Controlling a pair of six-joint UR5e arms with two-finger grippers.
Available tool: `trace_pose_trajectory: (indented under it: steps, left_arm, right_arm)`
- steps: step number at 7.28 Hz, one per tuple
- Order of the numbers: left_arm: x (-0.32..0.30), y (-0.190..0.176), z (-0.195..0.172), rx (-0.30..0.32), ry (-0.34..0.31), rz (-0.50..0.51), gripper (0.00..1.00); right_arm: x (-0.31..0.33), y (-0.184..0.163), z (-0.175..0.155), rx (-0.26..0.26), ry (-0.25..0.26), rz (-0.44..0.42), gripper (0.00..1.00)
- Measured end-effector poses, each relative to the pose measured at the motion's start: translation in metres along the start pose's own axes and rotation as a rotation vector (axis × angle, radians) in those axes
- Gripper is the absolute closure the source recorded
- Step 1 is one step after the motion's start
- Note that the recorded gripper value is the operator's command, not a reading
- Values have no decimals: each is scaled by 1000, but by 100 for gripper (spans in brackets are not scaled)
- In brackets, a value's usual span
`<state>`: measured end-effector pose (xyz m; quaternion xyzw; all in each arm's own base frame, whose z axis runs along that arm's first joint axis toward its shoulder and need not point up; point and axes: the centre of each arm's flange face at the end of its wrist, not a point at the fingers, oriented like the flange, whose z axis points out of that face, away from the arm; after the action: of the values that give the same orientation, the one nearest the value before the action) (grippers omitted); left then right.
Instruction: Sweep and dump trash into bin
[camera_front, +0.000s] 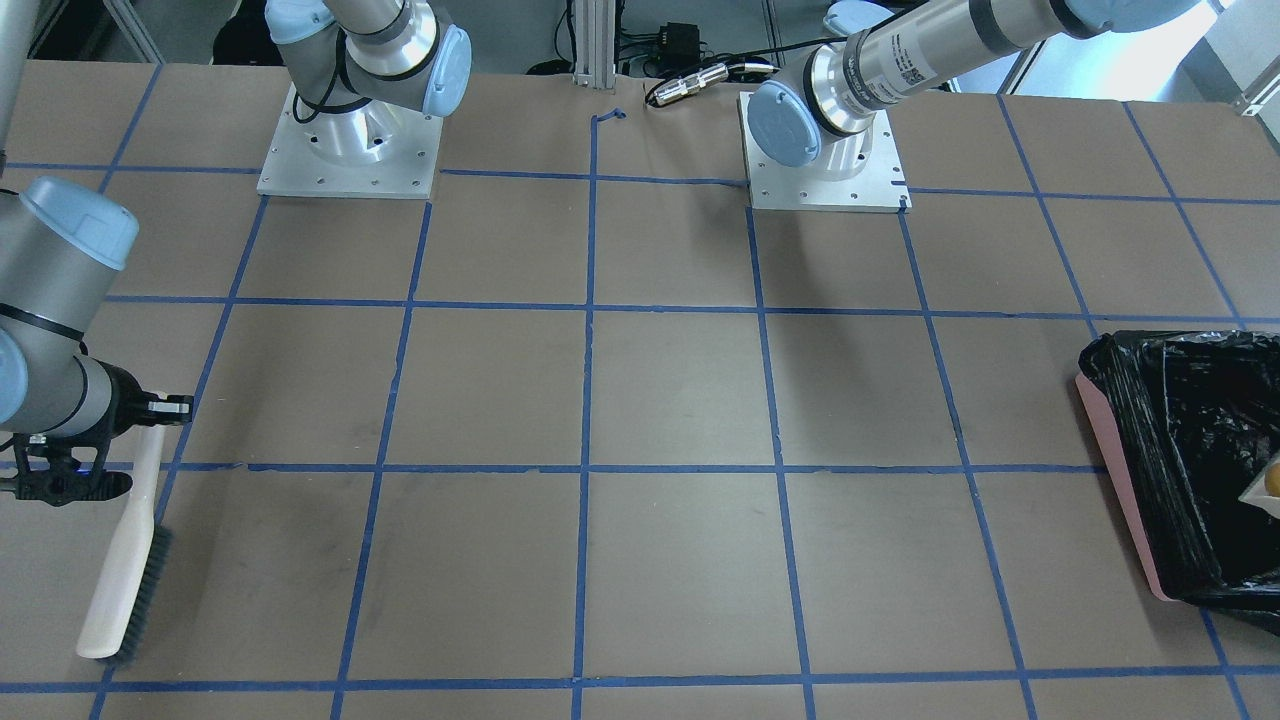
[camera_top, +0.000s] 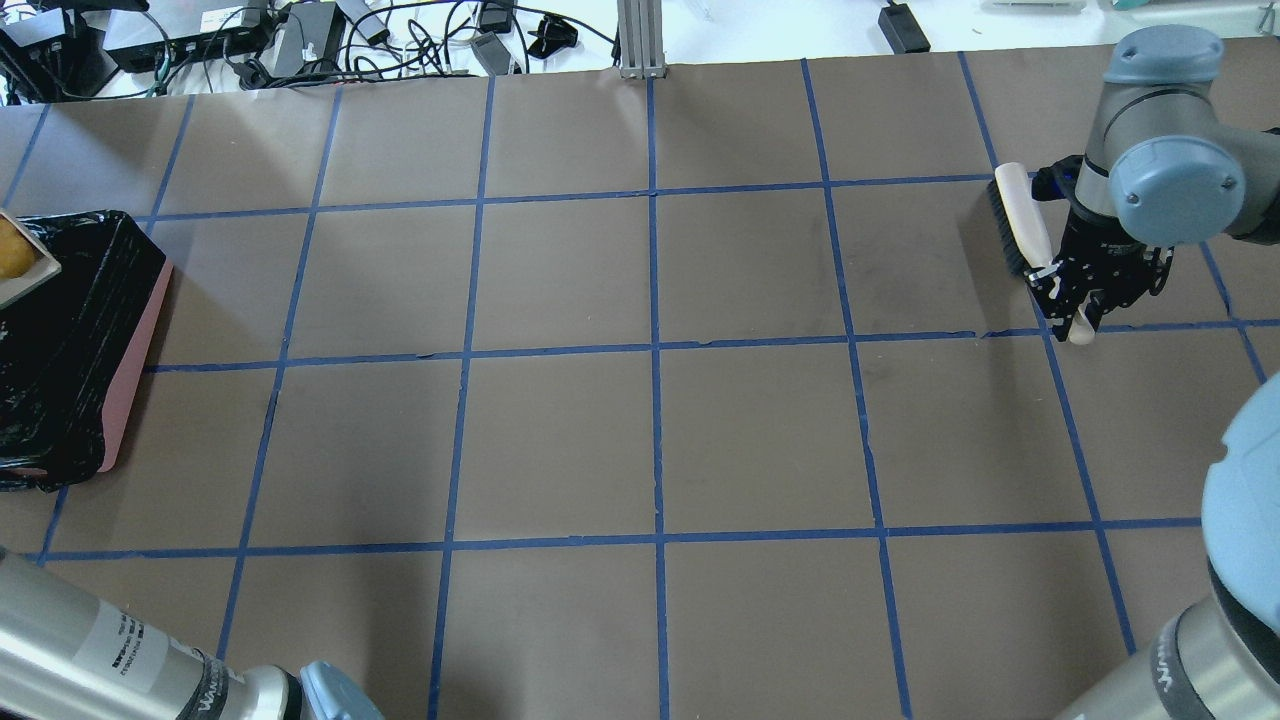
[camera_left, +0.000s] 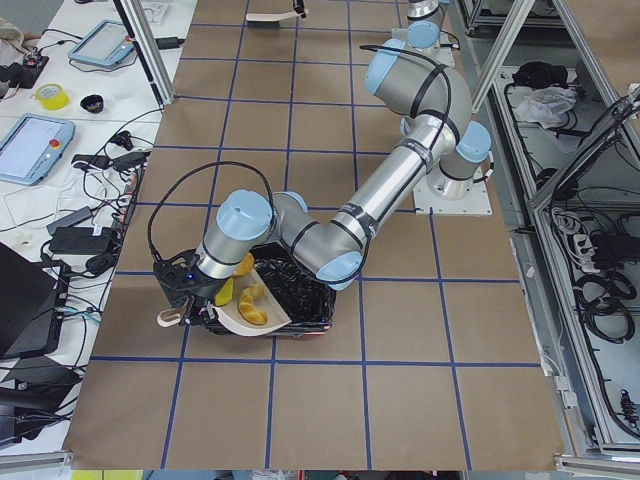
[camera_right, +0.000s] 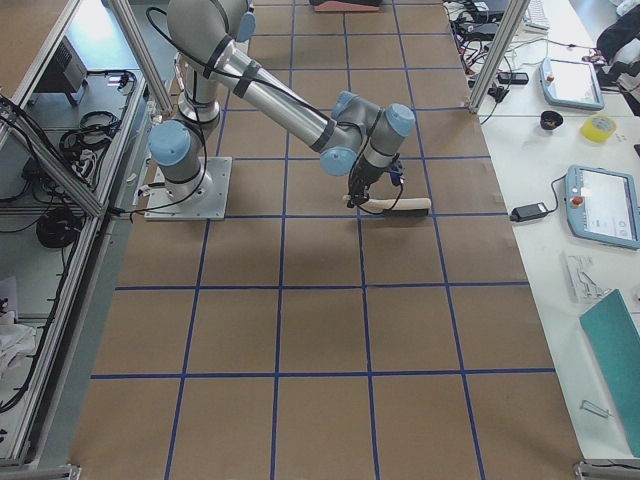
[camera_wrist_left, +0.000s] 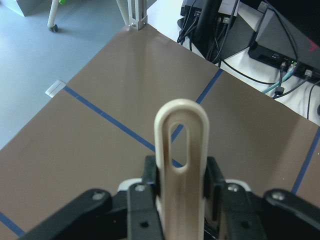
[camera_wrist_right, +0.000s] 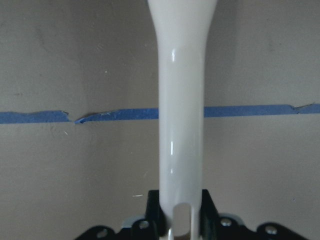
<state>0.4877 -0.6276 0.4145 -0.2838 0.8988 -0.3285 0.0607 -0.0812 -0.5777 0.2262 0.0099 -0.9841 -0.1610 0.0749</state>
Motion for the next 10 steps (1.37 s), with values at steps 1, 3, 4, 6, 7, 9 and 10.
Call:
trace_pose_trajectory:
  steps: [1,3,4,6,7,9,10]
  left_arm:
    - [3,-4,-11,25,13,30,100]
    - [12,-7,-28,66,57,82,100]
    - [15,-3,-30,85,70,106,100]
    - [23,7,-38,147,90,159,100]
    - [27,10,-44,165,98,177,100]
    - [36,8,-61,197,122,204,100]
    - [41,4,-72,232,140,254,100]
  right_arm:
    - [0,-1,2,-2,0,-2,57]
    - [-2,-1,8,-4,-1,-5,15]
    - [-2,-2,9,1,1,-4,9]
    - [-1,-3,7,13,5,-1,1]
    - [0,-3,2,25,9,2,0]
    - [6,1,-32,81,2,11,0]
    - [8,10,-58,106,-6,13,0]
